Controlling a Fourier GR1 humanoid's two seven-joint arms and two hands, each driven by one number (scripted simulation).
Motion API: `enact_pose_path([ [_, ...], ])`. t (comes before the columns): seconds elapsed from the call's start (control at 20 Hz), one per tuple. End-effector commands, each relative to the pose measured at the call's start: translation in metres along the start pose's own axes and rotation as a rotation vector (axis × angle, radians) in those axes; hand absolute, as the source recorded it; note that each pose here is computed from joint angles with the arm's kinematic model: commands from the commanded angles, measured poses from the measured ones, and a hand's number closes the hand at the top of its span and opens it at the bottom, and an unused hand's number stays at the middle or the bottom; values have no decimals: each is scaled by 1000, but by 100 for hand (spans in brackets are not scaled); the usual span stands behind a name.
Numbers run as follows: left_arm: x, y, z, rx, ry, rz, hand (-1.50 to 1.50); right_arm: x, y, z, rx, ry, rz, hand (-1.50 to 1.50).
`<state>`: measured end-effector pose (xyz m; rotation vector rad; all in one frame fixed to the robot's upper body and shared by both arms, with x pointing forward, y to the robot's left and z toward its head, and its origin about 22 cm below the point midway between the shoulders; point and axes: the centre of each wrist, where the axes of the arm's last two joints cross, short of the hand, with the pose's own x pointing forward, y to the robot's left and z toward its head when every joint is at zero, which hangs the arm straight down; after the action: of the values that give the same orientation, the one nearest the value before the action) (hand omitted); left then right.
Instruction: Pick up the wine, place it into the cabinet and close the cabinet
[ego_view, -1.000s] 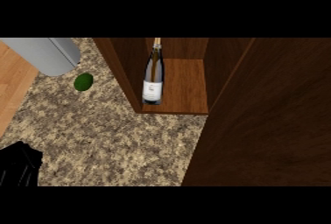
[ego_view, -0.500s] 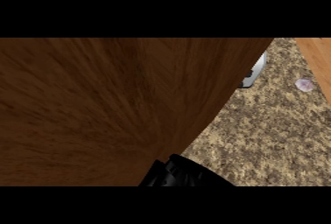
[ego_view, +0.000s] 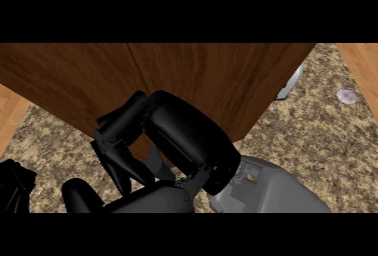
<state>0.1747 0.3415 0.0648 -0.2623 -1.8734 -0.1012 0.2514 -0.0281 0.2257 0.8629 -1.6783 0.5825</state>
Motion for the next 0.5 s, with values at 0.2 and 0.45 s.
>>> enact_pose_path([
  [0.2, 14, 3, 5, 21, -5, -4, 150, -30, -35, -17, -102, 37, -89, 150],
  [0.45, 4, 9, -9, -5, 12, -12, 150, -69, -62, -27, -141, 58, -86, 150],
])
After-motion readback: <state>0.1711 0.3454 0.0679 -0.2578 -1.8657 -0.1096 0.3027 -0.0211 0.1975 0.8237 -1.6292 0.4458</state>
